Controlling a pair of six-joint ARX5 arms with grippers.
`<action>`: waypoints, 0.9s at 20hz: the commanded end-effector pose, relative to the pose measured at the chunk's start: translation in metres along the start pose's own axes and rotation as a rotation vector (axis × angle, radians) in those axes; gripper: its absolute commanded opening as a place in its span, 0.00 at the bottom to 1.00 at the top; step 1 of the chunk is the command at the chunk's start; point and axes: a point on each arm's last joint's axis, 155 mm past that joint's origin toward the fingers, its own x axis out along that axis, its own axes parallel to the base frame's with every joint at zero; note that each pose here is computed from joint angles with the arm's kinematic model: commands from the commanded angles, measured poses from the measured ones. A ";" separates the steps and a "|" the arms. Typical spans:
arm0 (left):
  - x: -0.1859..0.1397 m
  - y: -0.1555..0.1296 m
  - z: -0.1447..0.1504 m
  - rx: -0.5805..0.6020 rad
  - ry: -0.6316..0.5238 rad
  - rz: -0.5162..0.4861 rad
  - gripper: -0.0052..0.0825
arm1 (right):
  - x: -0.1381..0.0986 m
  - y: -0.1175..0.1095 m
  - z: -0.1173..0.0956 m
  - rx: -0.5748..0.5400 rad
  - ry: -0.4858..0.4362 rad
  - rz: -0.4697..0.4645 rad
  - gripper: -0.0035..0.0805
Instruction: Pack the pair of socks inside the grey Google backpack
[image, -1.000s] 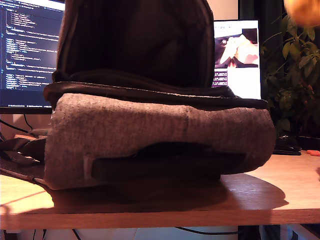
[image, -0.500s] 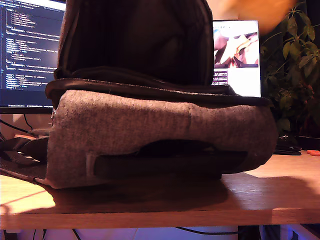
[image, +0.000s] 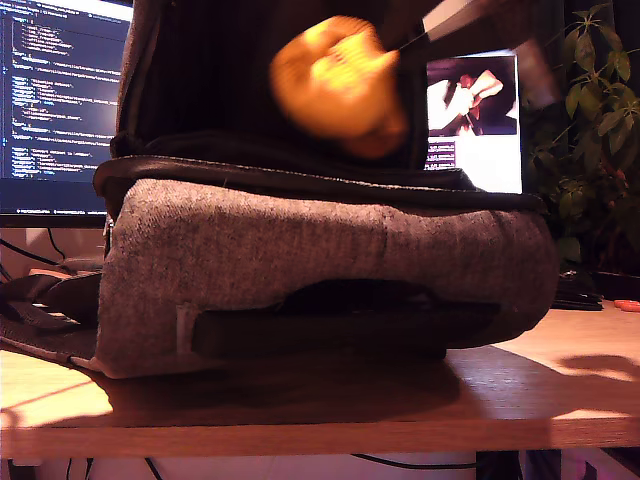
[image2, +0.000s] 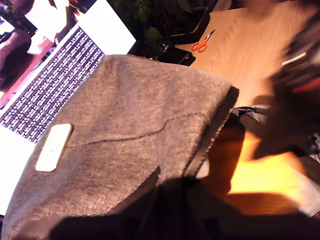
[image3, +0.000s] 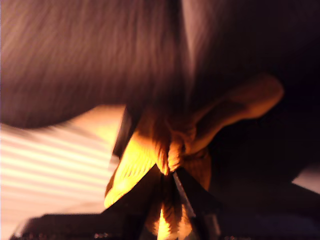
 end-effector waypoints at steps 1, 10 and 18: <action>-0.015 0.011 0.033 0.003 -0.106 0.028 0.03 | 0.011 -0.004 0.011 0.016 -0.059 -0.004 0.03; -0.020 0.016 0.041 0.001 -0.128 0.041 0.03 | 0.041 -0.003 0.045 0.023 -0.316 -0.059 0.05; -0.021 0.025 0.038 -0.005 -0.117 0.062 0.03 | 0.048 0.012 0.017 -0.060 -0.192 -0.001 0.60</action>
